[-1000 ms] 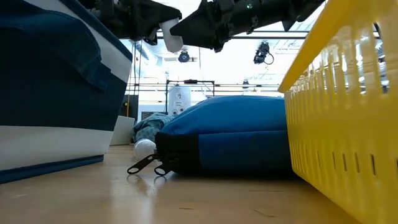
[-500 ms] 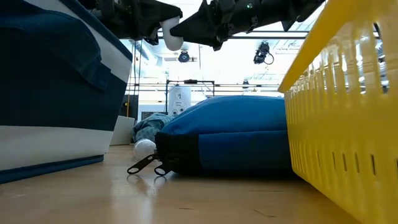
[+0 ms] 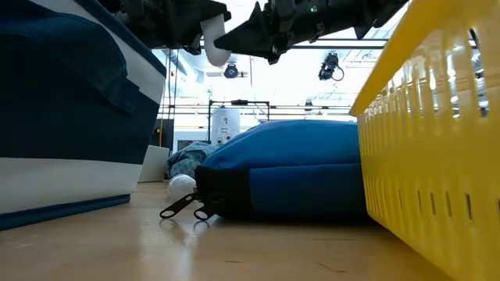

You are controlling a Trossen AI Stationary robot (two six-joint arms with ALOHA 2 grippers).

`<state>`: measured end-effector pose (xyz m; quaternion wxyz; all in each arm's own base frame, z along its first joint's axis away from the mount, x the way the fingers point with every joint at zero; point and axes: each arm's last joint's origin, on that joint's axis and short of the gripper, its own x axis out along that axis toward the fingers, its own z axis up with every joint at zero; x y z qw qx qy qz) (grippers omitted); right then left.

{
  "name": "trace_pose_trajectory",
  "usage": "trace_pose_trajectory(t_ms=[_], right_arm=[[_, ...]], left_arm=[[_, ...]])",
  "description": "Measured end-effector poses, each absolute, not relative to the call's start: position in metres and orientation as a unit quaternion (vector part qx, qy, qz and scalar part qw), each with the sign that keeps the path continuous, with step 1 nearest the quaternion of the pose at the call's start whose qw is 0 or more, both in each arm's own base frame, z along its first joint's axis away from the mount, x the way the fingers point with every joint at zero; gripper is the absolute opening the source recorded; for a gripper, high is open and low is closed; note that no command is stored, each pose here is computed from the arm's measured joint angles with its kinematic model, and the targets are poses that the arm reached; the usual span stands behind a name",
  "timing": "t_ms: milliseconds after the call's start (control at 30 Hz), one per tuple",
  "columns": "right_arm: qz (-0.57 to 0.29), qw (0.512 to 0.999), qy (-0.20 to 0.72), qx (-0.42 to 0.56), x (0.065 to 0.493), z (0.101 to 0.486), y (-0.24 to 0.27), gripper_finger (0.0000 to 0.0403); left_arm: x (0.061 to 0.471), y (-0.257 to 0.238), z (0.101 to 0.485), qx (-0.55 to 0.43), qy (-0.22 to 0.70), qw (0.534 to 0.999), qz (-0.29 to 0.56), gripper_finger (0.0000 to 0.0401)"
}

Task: Pick & place medical supplies in basket/bin
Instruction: Put the top rolled gauze into the yellow bin

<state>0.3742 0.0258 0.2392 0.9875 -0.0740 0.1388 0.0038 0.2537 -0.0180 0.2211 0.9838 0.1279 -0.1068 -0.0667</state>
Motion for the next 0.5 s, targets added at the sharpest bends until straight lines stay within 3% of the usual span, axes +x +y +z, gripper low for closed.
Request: trace_pose_trajectory(t_ms=[300,500], right_arm=[[0.008,0.981,0.180,-0.072,0.372,0.231,0.028,0.0013],[0.049,0.967,0.240,-0.072,0.365,0.220,0.041,0.0013]], left_arm=[[0.249,-0.018,0.230,0.132,-0.122,0.982,-0.064,0.0279],[0.249,-0.017,0.228,0.134,-0.114,0.982,-0.062,0.0309]])
